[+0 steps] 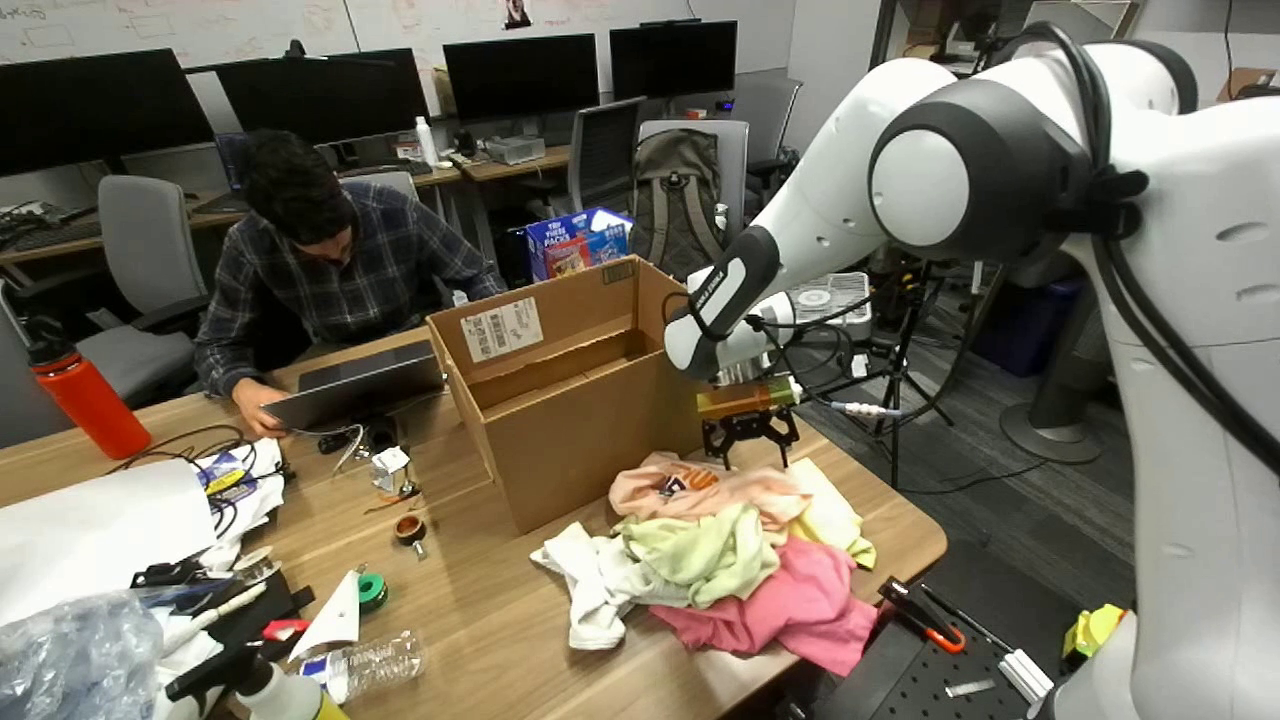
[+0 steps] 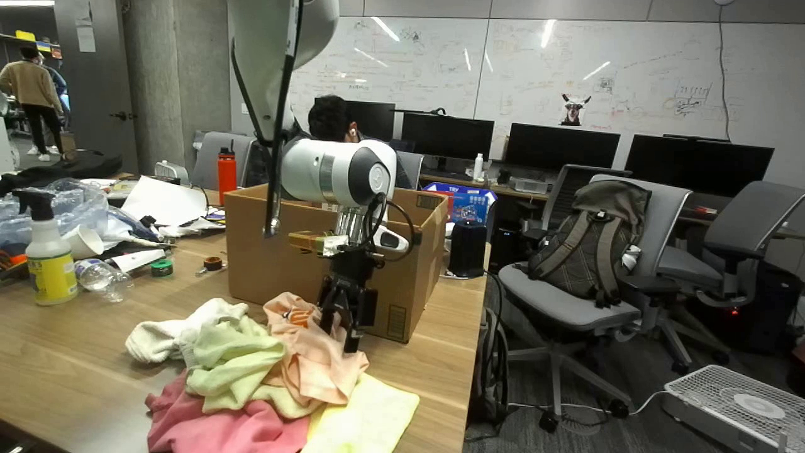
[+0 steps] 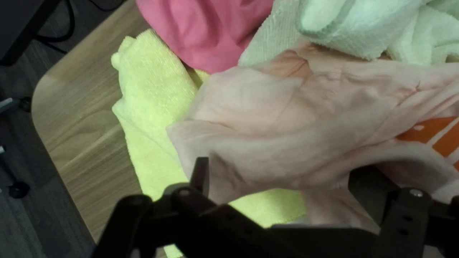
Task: Place the peach shirt and two yellow towels inside the brown box
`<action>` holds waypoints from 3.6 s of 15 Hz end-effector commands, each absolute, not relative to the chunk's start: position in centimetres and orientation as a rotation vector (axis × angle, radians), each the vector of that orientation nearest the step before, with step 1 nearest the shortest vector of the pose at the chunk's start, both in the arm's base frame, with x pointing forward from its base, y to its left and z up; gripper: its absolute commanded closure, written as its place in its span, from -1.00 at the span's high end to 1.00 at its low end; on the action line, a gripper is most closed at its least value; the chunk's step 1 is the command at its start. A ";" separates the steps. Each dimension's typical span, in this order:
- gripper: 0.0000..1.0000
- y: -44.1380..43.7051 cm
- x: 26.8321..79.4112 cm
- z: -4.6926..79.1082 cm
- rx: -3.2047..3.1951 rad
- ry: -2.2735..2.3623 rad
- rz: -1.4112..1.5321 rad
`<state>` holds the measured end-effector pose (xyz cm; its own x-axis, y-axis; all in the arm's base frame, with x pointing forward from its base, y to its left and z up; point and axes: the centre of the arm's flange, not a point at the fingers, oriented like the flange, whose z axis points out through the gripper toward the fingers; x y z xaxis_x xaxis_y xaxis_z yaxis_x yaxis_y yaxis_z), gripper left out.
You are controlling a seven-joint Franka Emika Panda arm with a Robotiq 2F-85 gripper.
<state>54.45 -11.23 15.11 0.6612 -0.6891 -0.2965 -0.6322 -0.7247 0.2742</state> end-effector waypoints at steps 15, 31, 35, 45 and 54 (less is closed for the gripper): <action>1.00 -10.4 55.1 16.2 2.819 -1.267 -0.796; 1.00 -13.4 54.3 13.2 2.777 -1.329 -0.743; 1.00 -13.7 54.0 12.2 2.749 -1.351 -0.777; -0.03 -14.7 54.5 11.6 2.747 -1.346 -0.775; -1.00 -14.7 55.6 14.3 2.792 -1.372 -0.686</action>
<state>54.87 -14.62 12.50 0.5287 -0.7398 -0.4161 -0.7455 -0.6391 0.1892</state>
